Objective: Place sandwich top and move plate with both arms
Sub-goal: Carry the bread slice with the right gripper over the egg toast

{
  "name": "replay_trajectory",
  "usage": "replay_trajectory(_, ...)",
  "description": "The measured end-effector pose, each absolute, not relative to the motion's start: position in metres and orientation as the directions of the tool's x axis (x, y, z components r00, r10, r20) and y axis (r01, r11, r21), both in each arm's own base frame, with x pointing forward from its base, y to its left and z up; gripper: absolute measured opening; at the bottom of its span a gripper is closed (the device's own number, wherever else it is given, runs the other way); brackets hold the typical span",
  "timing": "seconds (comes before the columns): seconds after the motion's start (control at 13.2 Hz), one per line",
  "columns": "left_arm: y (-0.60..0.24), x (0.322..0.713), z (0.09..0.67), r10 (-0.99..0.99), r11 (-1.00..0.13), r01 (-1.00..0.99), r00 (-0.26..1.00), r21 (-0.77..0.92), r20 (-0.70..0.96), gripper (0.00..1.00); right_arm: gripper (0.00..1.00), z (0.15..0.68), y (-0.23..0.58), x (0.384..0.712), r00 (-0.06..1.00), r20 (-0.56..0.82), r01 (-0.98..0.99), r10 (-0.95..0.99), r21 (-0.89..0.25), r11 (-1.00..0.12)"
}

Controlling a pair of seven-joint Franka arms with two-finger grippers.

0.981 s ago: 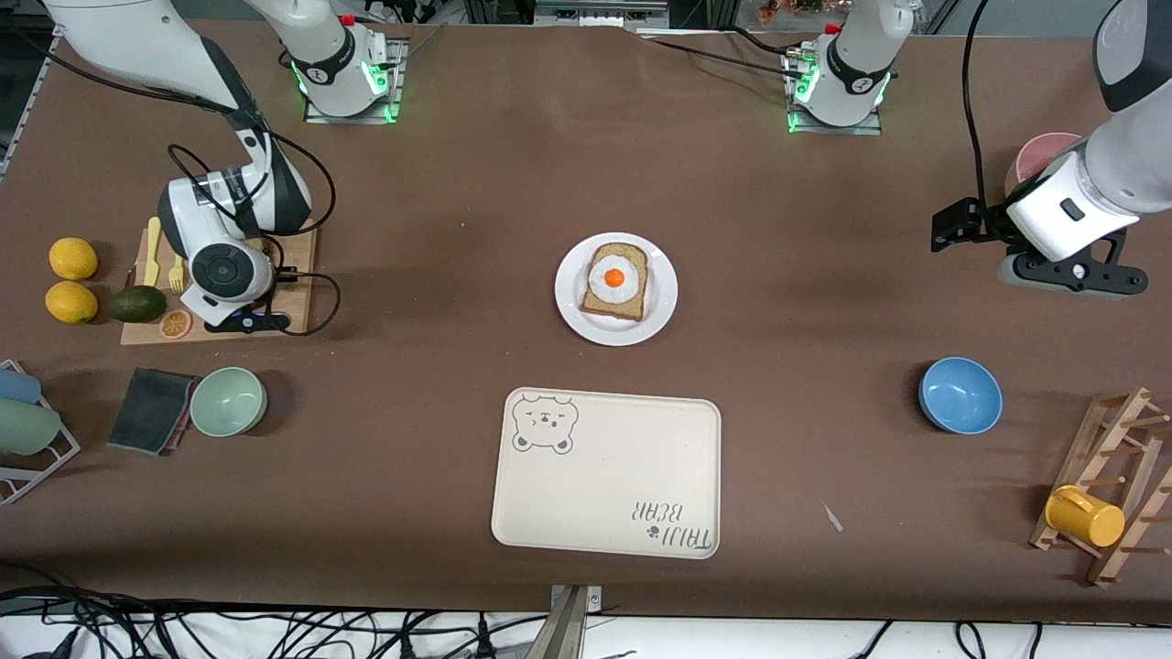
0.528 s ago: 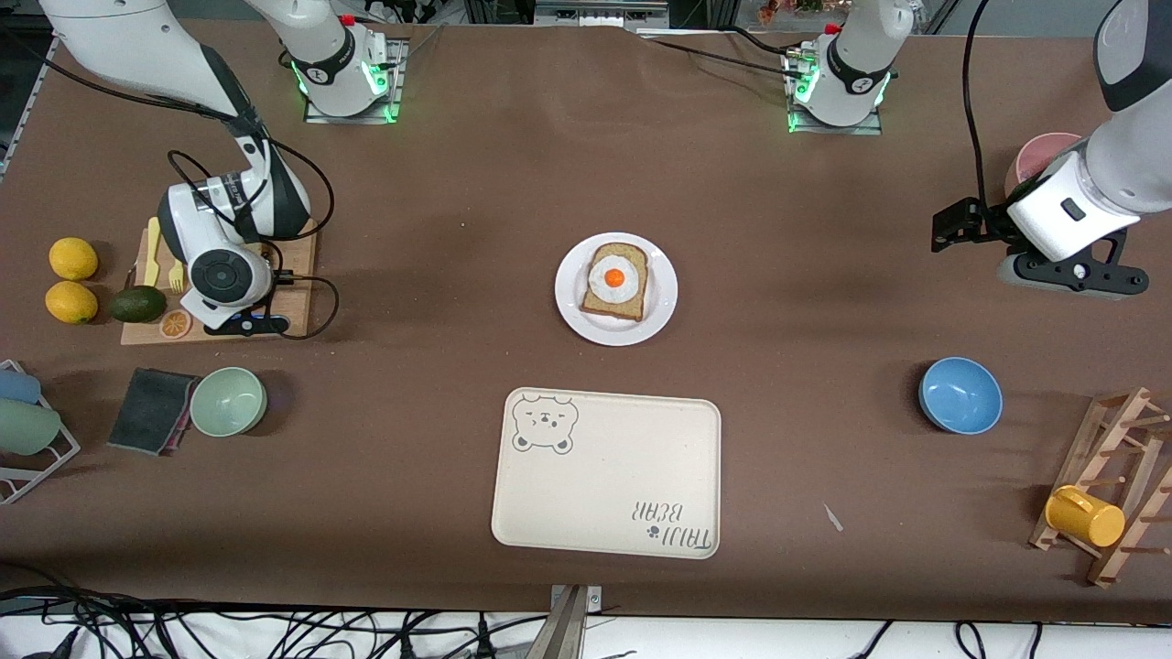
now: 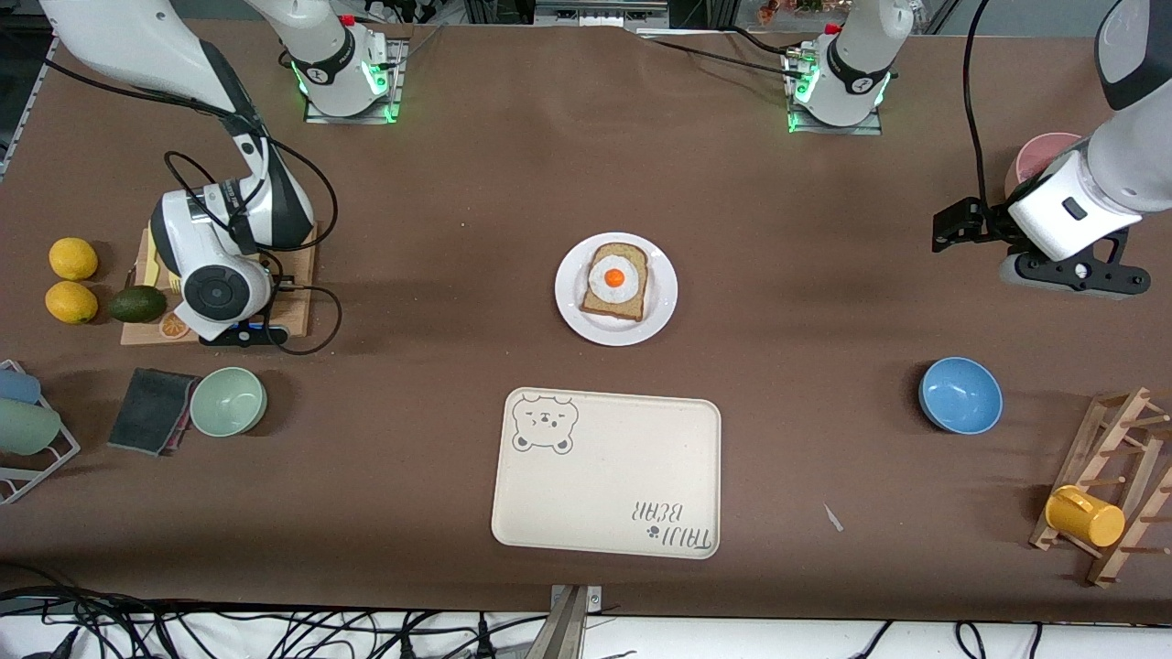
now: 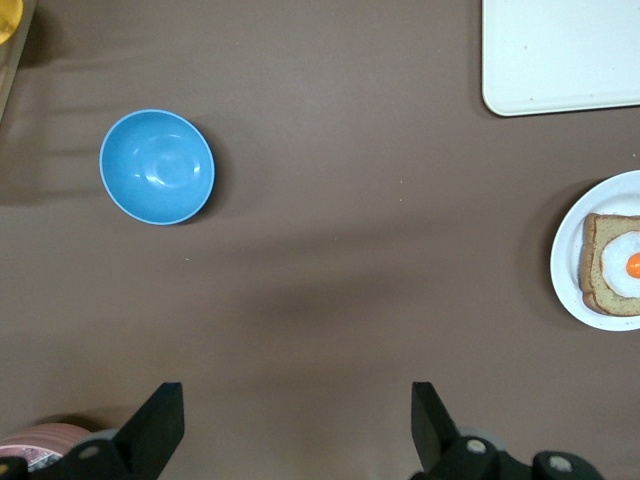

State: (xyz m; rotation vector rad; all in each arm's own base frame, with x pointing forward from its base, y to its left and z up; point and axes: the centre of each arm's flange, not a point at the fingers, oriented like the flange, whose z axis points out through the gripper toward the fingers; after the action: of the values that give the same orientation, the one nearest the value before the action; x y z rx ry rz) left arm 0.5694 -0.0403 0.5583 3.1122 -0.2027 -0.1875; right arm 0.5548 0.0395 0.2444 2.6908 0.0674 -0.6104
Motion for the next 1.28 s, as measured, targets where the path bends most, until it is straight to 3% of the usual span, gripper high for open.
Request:
replay_trajectory(0.3, -0.037, 0.571, 0.563, -0.125, -0.992, -0.123, 0.986, 0.024, -0.109, 1.0, 0.07, 0.318, 0.145, 0.568, 0.899, -0.438, 0.132, -0.004, 0.279, -0.951)
replay_trajectory(0.6, -0.037, 0.571, 0.561, -0.125, -0.992, -0.123, 0.986, 0.024, -0.111, 1.0, 0.07, 0.352, 0.263, 0.545, 0.915, -0.401, 0.129, 0.041, 0.195, -0.972)
replay_trajectory(0.91, -0.038, 0.571, 0.561, -0.127, -0.992, -0.125, 0.986, 0.025, -0.112, 1.0, 0.07, 0.348, 0.407, 0.503, 0.937, -0.347, 0.121, 0.051, 0.186, -0.975)
replay_trajectory(1.28, -0.037, 0.571, 0.561, -0.124, -0.992, -0.122, 0.986, 0.024, -0.111, 1.0, 0.07, 0.311, 0.513, 0.492, 0.972, -0.231, 0.061, 0.045, 0.065, -0.996)
